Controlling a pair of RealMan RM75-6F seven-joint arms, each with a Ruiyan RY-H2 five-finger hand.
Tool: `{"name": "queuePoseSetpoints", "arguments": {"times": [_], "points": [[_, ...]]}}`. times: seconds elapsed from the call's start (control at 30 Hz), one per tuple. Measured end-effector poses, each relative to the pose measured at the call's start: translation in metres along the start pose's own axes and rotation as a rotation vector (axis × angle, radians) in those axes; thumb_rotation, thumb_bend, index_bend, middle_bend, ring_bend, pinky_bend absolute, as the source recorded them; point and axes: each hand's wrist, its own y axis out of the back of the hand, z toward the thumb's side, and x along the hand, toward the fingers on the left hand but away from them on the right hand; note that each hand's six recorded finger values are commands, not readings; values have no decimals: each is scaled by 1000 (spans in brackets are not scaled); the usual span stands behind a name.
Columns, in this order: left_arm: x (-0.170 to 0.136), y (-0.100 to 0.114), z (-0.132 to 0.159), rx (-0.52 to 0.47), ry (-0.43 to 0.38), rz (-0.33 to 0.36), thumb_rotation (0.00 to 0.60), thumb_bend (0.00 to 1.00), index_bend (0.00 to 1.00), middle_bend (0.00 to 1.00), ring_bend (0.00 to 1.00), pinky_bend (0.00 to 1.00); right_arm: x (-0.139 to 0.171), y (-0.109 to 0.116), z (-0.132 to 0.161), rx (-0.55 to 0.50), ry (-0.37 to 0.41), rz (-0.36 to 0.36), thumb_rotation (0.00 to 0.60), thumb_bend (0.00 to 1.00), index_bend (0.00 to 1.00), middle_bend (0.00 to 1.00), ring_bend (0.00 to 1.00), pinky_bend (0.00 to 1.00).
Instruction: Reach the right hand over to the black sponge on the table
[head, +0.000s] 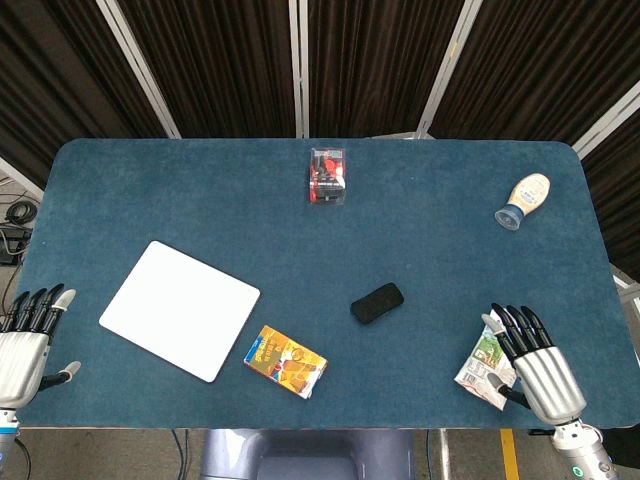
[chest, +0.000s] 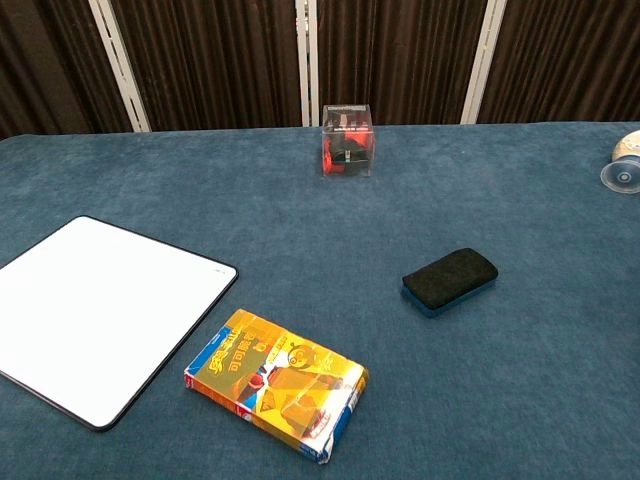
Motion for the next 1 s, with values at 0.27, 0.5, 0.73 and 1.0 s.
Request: {"name": "queuePoseSetpoints", "arguments": {"times": [0.27,0.5,0.73,1.0], "points": [[0,0,0,1,0,0,600,55,0,0,0,0,0,-1,0,-3,0,4,600,135,0,0,0,0],[1,1,0,-2,1,2,600,56,0,0,0,0,-1,-2,1,-6,4,11,600,135,0,0,0,0],[-1,4,-1,-12,4,12,600,56,0,0,0,0,-9,-7,8,-57,16,34,600,133,0,133,138,227],[0,6,-4,-20,12,16,600,56,0,0,0,0,-32,-8,20,-80,31,39,600,177,0,550,537,426]]}}
